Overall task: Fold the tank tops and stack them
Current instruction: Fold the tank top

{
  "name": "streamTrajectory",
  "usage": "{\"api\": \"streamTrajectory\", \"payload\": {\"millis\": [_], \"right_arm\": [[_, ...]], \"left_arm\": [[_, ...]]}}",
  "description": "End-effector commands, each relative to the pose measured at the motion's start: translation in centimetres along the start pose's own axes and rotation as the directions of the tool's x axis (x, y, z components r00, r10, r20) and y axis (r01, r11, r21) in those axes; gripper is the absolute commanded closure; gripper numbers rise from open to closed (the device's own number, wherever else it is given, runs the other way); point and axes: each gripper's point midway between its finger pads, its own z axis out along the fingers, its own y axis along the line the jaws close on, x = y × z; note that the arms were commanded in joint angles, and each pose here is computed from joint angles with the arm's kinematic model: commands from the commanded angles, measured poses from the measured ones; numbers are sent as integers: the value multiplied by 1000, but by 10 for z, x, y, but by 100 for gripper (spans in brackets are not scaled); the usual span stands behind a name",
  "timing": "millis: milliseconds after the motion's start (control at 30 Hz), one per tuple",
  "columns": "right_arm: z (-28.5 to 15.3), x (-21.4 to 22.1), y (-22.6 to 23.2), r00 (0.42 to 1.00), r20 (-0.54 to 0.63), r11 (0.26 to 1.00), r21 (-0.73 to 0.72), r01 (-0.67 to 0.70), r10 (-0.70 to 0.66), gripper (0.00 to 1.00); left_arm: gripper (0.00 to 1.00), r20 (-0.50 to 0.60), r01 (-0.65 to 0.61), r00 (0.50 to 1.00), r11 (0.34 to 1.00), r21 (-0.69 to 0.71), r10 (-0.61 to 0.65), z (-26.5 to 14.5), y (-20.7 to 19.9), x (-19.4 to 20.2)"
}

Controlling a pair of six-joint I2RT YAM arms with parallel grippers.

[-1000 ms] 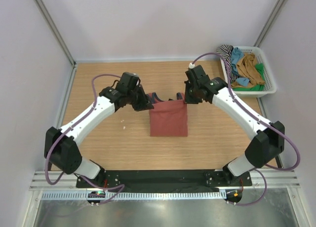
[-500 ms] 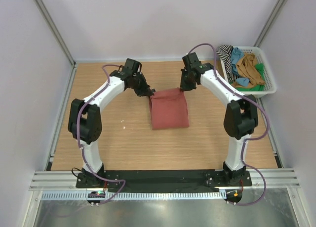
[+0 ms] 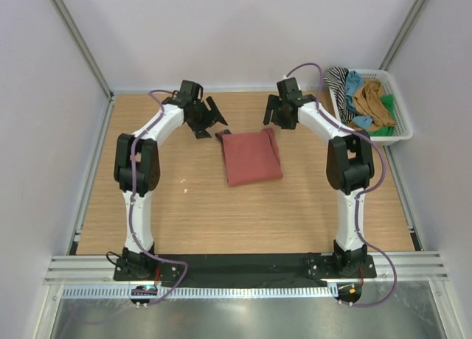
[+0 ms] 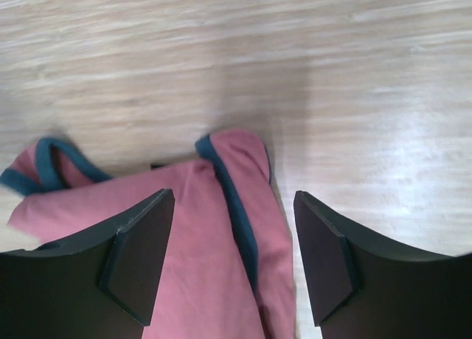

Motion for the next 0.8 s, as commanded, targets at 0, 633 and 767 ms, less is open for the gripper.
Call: {"api": "streamTrajectory", "payload": {"millis": [0,633,767], "right_arm": [[-66,-46,34,983,183,985,-166,36,-5,28],[-13,53,-2,990,-104,986,-141,84,-99,15],[-3,69,-4,987,-145,982,-182,41,-68,23]], "left_arm": [[20,96,-110,990,991,71,103,-53,-30,0],[20,-25,-110,993,993,53,112,10,-6,71],[28,-42,-89,995,994,61,91,21,-3,74]]}}
